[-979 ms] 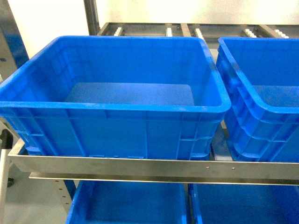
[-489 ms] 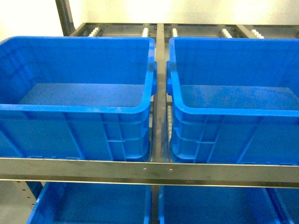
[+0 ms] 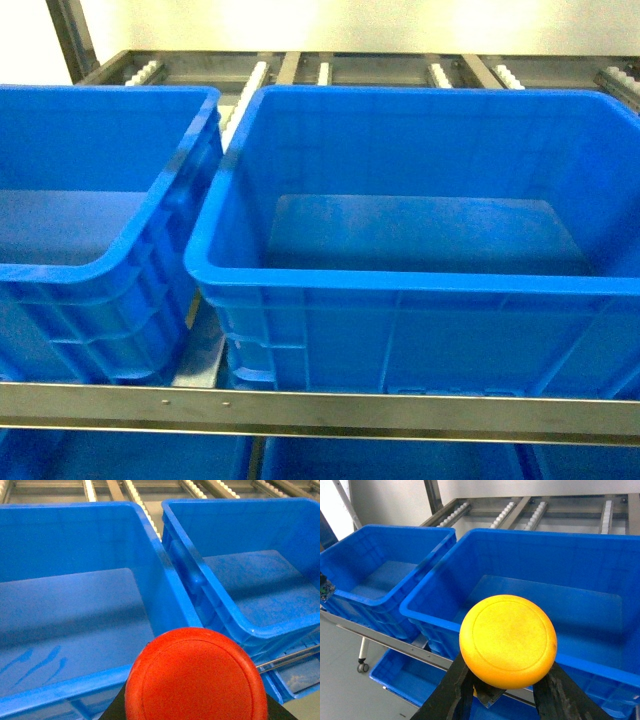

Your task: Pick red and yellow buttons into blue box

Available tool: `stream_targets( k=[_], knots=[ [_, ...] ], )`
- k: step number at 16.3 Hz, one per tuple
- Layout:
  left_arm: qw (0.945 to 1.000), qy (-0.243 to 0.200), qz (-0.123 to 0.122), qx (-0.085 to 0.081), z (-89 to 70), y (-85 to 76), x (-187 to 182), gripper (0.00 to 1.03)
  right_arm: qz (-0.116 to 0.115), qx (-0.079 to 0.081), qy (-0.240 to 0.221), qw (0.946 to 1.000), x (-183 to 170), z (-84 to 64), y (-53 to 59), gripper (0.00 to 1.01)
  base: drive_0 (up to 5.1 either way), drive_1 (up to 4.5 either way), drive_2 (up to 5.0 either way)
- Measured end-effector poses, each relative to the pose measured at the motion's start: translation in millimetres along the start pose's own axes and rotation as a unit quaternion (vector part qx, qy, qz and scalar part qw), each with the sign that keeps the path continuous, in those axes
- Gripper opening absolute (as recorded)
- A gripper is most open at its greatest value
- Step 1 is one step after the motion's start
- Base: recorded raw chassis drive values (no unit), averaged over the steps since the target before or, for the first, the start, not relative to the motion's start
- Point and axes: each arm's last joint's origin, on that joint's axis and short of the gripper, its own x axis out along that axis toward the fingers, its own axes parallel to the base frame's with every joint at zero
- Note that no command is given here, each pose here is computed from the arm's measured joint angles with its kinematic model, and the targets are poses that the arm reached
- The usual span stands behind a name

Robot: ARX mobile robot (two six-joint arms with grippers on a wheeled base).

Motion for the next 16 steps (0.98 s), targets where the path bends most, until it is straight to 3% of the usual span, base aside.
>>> stream_targets(
  k=[3,9,10,13,16],
  knots=[
    [1.0000,0.000,0.000,0.000,0.1,0.0,0.0,0.23,0.000,0.000,0.000,1.0000,0.0,0.0,0.0,0.26,4.6,-0.68,-3.9],
    [1.0000,0.000,-0.001,0.000,0.0,-0.4,0.3,0.23,-0.002,0.000,0.001,1.0000,0.1,-0.1,-0.1,0.26,0.0,0.33,-0.3],
    [1.0000,0.000,0.000,0.000,0.0,-0.1,0.1,0.23,0.005,-0.013,-0.013,0.9998,3.9,3.2,-1.3,0.26,0.0,0.00,0.0],
    [1.0000,0.000,-0.001,0.000,0.0,-0.3,0.2,0.23,-0.017,-0.035,-0.009,0.9992,24.0,4.1,-28.4,0.26,0.0,0.00,0.0],
    [1.0000,0.000,-0.001,0.000,0.0,-0.3,0.2,0.23,-0.021,-0.047,-0.006,0.9986,28.9,2.9,-38.6,0.26,0.0,0.00,0.0]
  ],
)
